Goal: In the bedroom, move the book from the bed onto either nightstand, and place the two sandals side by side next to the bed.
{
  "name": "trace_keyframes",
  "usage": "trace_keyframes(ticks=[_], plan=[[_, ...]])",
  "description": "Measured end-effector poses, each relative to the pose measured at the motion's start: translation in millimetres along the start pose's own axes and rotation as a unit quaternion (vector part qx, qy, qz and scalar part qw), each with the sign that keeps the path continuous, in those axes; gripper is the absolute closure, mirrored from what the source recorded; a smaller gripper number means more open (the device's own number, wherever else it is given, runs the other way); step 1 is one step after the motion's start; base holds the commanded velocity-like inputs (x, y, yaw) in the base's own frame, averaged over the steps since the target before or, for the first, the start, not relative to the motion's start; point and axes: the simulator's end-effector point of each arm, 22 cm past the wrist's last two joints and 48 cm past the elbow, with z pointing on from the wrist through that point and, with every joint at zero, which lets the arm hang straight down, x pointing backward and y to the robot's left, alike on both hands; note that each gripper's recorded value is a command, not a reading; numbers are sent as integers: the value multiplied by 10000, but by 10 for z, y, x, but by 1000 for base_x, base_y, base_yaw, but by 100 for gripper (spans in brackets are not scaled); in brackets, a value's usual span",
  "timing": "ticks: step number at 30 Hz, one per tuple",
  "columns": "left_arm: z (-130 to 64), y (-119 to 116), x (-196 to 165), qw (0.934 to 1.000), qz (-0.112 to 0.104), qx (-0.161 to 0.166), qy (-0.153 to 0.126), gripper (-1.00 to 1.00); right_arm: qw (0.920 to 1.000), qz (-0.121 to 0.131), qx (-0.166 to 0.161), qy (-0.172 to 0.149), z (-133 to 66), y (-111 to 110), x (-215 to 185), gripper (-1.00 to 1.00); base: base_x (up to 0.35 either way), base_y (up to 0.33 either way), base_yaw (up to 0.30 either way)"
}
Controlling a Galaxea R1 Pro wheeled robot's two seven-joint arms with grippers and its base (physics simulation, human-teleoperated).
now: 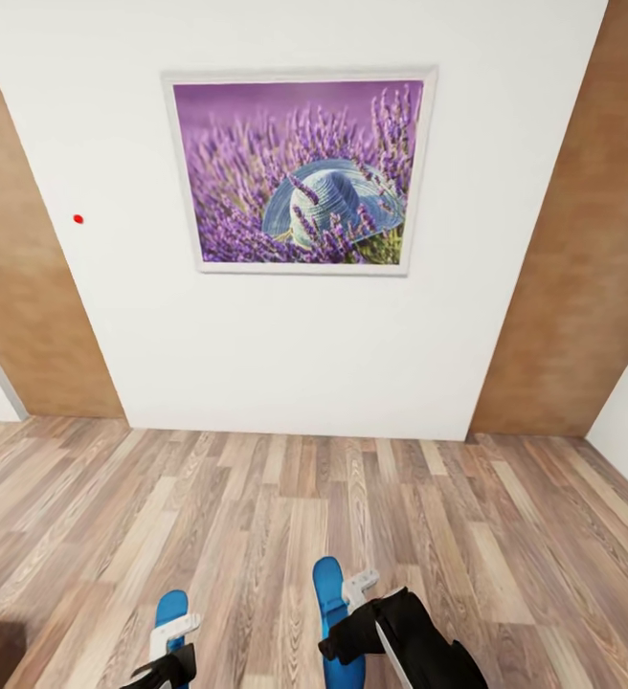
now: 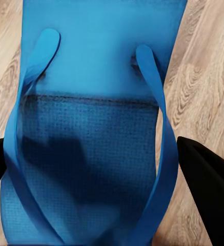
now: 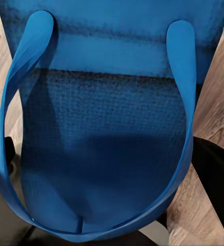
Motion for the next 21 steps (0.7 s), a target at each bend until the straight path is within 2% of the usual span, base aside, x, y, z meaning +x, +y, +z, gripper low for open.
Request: trace_keyframes(ticks=[3,7,11,21], plan=[[-9,37,91,10000,8,-21,28,100,10000,43,6,8,11,-23,28,100,336,0,0],[-20,86,167,10000,15,-51,2,100,9993,293,54,-226,59,-185,41,100,338,0,0],[-22,99,162,10000,12,-58,-54,100,9984,401,77,-396,103,-264,59,100,339,0,0],[-25,110,171,9999,4,-66,-79,100,9981,428,84,-444,142,-289,102,100,339,0,0]])
